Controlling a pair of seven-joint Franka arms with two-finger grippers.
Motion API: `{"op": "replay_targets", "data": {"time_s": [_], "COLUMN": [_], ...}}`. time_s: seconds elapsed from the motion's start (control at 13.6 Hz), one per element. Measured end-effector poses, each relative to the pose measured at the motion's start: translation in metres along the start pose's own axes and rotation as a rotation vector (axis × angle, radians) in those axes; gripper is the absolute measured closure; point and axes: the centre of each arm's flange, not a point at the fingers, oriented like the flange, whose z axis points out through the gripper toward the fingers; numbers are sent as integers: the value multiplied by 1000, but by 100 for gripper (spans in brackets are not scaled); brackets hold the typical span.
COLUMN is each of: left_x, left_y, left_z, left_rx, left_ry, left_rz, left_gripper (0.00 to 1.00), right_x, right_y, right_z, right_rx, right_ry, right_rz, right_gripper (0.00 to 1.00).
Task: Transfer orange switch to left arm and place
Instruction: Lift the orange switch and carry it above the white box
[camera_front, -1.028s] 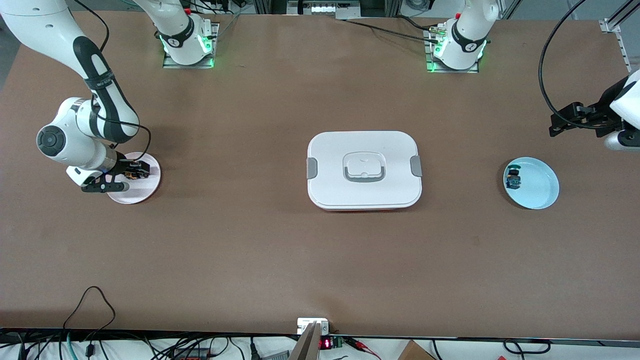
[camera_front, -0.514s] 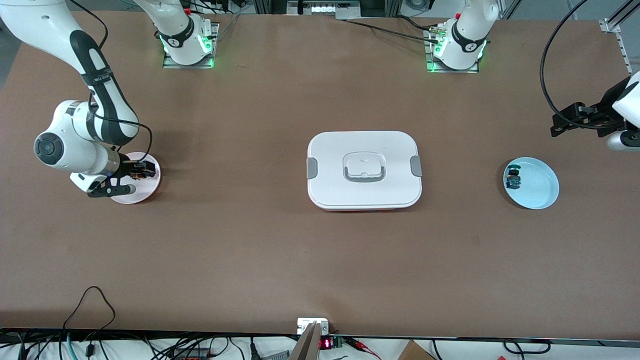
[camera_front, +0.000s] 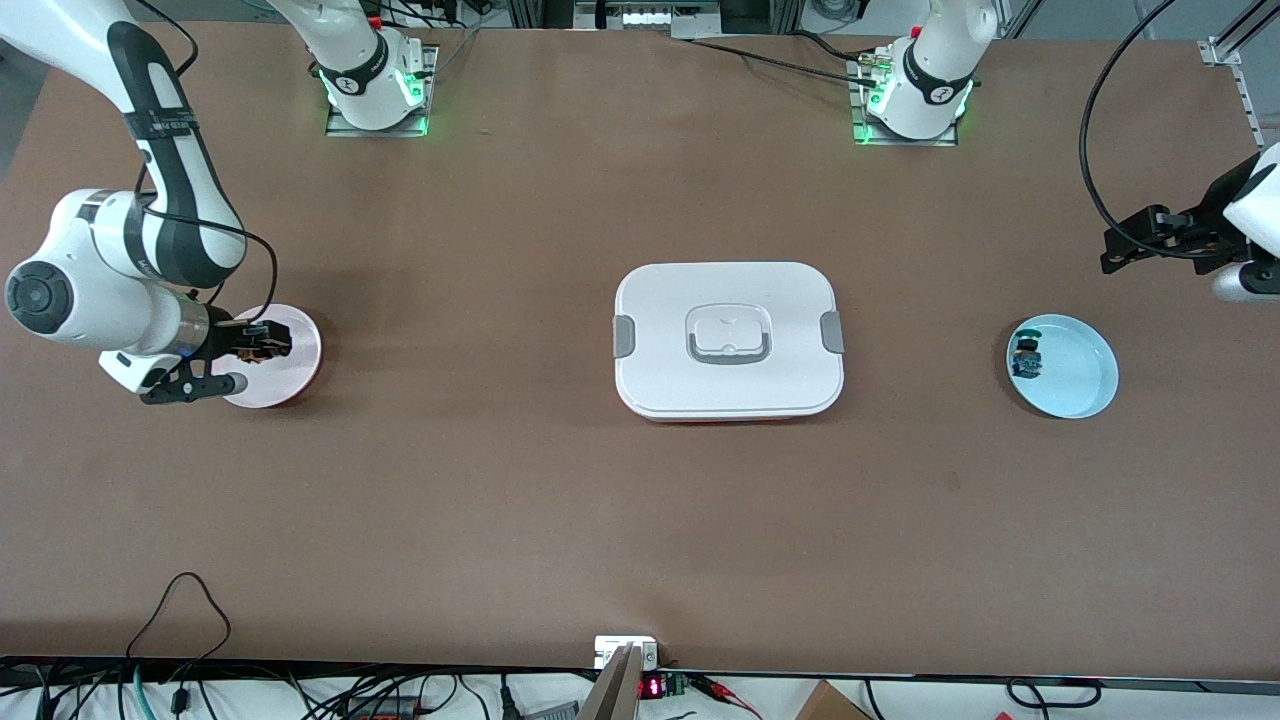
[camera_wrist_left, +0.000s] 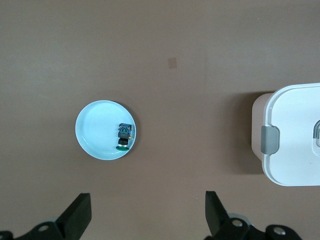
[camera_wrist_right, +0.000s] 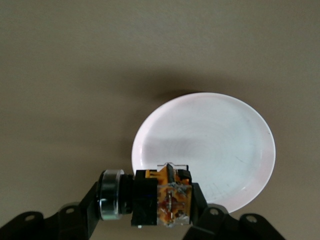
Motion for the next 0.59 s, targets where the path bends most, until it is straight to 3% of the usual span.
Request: {"op": "replay_targets", "data": {"time_s": [0.37, 0.59], "left_x": [0, 0], "left_y": [0, 0], "left_z": [0, 0], "left_rx": [0, 0], "left_ry": [0, 0], "left_rz": [1, 1], "left_gripper": [0, 0], "right_x": [5, -9], "right_y": [-72, -125], "right_z": [-107, -172], "right_rx": [51, 230], "right_ry": [36, 105], "right_rz": [-106, -131], "right_gripper": [28, 28]}}
